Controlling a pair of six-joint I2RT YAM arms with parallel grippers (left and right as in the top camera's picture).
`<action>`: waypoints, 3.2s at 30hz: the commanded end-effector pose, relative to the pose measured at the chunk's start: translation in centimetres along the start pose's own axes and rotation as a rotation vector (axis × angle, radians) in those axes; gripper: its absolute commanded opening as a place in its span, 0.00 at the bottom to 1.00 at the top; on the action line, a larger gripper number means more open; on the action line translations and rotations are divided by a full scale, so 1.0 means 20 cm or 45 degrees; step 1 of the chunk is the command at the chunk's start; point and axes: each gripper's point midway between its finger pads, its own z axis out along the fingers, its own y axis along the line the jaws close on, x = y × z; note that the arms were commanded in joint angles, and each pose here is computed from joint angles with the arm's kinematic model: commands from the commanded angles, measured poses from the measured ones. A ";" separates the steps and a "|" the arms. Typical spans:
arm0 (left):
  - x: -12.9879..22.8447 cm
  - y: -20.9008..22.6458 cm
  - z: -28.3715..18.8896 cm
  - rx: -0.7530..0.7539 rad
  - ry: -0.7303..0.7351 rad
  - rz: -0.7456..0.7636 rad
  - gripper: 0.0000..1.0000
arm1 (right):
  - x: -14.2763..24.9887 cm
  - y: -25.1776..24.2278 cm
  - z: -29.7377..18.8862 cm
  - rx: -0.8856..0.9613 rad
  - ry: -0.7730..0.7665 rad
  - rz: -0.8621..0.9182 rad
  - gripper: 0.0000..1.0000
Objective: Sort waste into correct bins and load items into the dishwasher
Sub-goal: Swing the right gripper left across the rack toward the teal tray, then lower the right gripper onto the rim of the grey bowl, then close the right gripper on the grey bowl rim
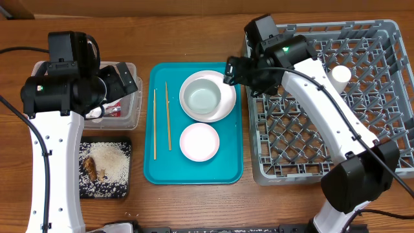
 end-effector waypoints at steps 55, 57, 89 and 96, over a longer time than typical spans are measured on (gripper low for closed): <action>-0.02 -0.01 -0.02 0.009 -0.020 -0.004 1.00 | 0.20 0.55 0.70 -0.042 -0.429 -0.571 0.63; -0.02 -0.01 -0.02 0.009 -0.020 -0.004 1.00 | 0.19 0.54 0.70 -0.026 -0.439 -0.569 0.63; -0.02 -0.01 -0.02 0.009 -0.020 -0.004 1.00 | -0.01 0.13 0.61 0.215 -0.345 -0.369 0.31; -0.02 -0.01 -0.02 0.009 -0.020 -0.004 1.00 | 0.03 0.08 0.64 0.247 -0.301 -0.373 0.27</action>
